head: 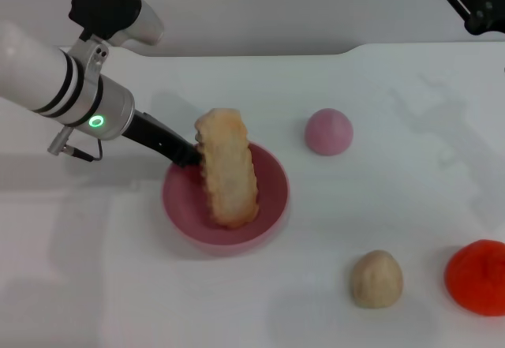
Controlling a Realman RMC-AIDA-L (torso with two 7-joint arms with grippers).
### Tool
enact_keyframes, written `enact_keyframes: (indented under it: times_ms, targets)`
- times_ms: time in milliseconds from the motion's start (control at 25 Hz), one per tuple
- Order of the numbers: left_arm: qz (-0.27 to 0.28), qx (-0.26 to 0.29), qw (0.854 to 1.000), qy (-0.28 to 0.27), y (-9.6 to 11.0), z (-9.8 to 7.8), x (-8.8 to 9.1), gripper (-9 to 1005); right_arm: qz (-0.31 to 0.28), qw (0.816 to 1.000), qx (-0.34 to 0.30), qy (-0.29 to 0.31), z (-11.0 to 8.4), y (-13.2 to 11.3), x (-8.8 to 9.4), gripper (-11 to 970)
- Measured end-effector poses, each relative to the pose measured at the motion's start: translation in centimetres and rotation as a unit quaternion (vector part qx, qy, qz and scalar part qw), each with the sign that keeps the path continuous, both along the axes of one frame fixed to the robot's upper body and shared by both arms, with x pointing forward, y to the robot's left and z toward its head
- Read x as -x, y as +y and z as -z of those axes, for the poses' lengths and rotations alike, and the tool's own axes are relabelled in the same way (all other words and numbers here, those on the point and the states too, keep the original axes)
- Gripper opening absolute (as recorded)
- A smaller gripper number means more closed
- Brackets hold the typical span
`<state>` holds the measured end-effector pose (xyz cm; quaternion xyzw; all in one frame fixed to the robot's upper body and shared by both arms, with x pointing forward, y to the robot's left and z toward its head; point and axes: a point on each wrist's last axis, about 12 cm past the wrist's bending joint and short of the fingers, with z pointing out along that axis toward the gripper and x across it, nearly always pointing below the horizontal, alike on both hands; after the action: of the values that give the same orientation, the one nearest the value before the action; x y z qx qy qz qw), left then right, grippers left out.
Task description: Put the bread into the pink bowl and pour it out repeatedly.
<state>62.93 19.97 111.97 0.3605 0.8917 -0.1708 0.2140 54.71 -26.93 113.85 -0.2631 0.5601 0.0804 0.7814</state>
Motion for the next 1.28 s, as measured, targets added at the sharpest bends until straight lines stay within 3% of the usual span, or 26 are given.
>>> enact_keyframes:
  times_ms: [600,720,840,880,1000,1200,1280]
  targets:
    - [-0.025,0.035,0.998,-0.046,0.2,-2.7,-0.9,358,0.007,1.000,-0.003,0.014,0.7,-0.4,-0.1,591]
    - [-0.030,0.062,0.995,-0.066,0.5,-3.7,-0.9,562,0.007,1.000,-0.004,0.019,1.0,-0.4,-0.2,591]
    - [-0.033,0.073,0.994,-0.078,0.7,-4.2,-0.9,628,0.006,1.000,-0.004,0.025,1.3,-0.3,-0.3,591]
    - [-0.041,0.102,0.988,-0.108,1.3,-5.5,-0.9,650,0.006,1.000,-0.004,0.026,1.4,-0.3,-0.3,592]
    - [-0.052,0.150,0.976,-0.152,2.3,-6.7,-0.7,694,0.006,0.999,-0.005,0.032,1.7,-0.3,-0.4,592]
    - [-0.068,0.273,0.924,-0.258,4.7,-7.6,0.7,691,0.013,0.999,-0.017,0.035,1.8,-0.5,-0.5,592]
    - [-0.078,0.315,0.896,-0.304,5.8,-7.5,1.5,690,0.016,0.999,-0.023,0.034,1.8,-0.6,-0.5,592]
